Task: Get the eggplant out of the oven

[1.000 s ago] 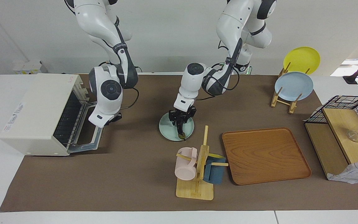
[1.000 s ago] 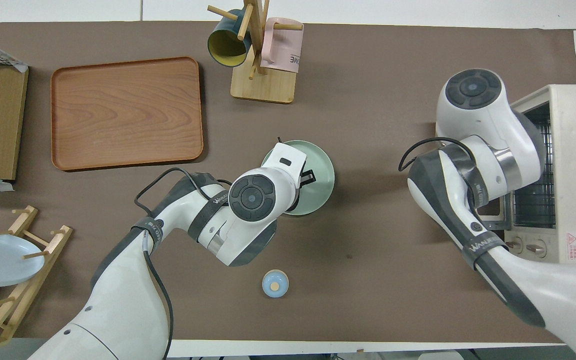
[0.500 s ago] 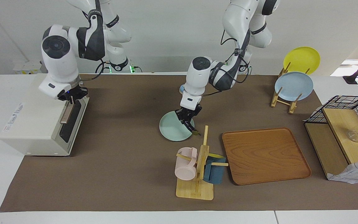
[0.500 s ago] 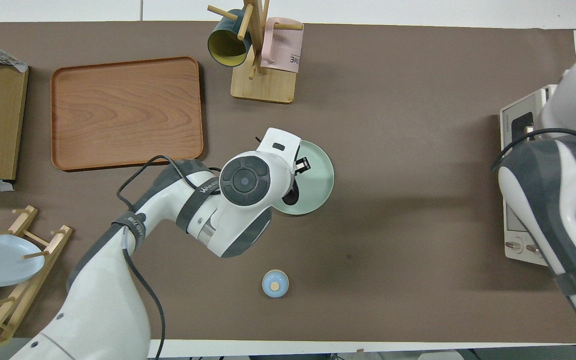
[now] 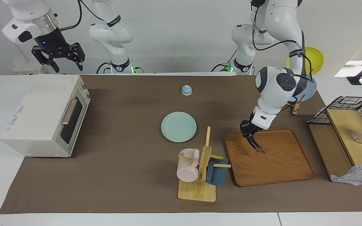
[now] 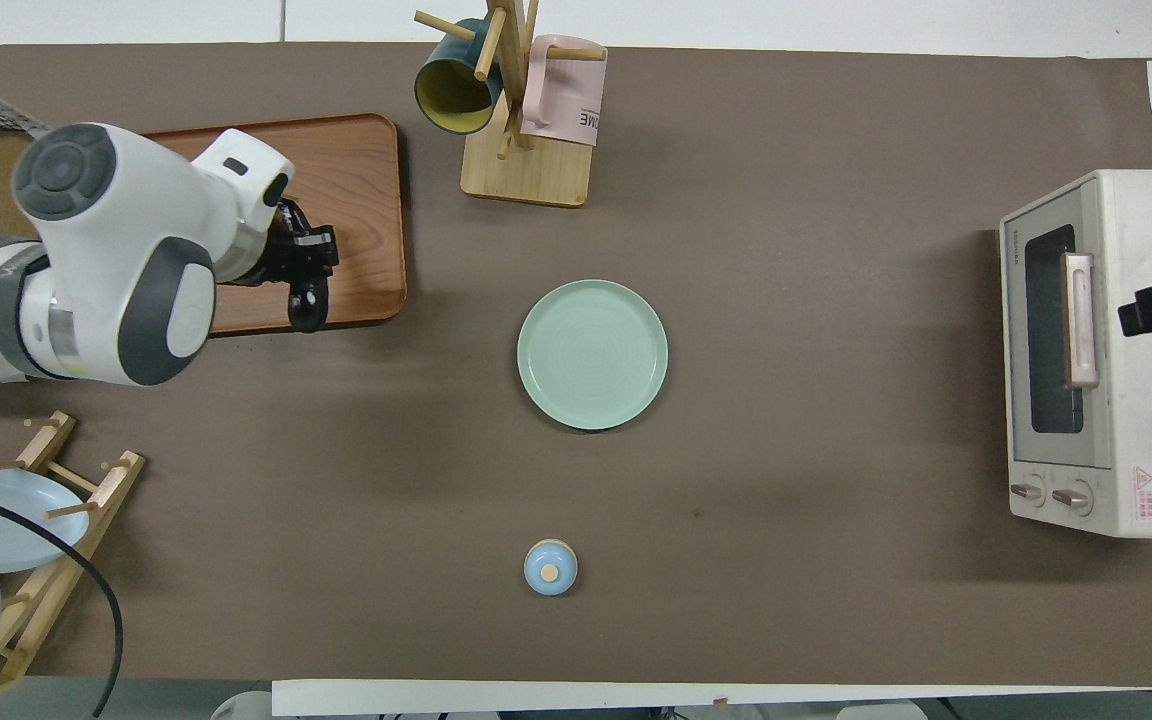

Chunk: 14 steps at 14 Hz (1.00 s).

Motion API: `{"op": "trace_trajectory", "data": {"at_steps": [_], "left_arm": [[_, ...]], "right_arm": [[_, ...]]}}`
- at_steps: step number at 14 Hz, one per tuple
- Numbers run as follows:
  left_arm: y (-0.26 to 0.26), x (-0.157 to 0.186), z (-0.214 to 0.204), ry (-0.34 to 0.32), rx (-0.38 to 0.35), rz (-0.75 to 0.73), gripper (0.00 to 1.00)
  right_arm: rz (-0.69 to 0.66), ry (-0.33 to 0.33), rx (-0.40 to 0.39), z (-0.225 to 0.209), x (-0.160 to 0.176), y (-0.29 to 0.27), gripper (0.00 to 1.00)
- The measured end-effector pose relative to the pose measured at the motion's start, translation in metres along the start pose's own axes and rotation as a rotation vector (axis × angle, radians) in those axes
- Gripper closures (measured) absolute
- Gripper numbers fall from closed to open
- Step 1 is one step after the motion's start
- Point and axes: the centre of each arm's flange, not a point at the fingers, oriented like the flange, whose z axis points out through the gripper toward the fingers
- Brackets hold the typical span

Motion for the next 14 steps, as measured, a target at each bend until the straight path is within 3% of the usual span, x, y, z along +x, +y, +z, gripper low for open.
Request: {"op": "trace_trajectory", "data": {"at_steps": [4,7,10,12,14], "left_arm": [[-0.016,0.039,0.026,0.006,-0.006,0.034,0.62],[-0.023,0.045,0.039,0.007,-0.006,0.038,0.58],[-0.046,0.051,0.020,0.007,-0.006,0.002,0.29],[-0.070,0.047,-0.030,-0.025,0.006,-0.021,0.03],[-0.081,0.023,-0.108,-0.062,0.019,-0.032,0.00]], "right_arm": [[0.033,-0.042,0.009,0.016,0.008,0.016,0.00],[0.052,-0.048,0.005,0.019,0.009,0.025,0.00],[0.052,-0.053,-0.003,0.021,0.011,0.026,0.00],[0.042,-0.044,-0.005,0.017,0.012,0.020,0.00],[0.034,-0.039,-0.007,0.015,0.012,0.016,0.00]]}}
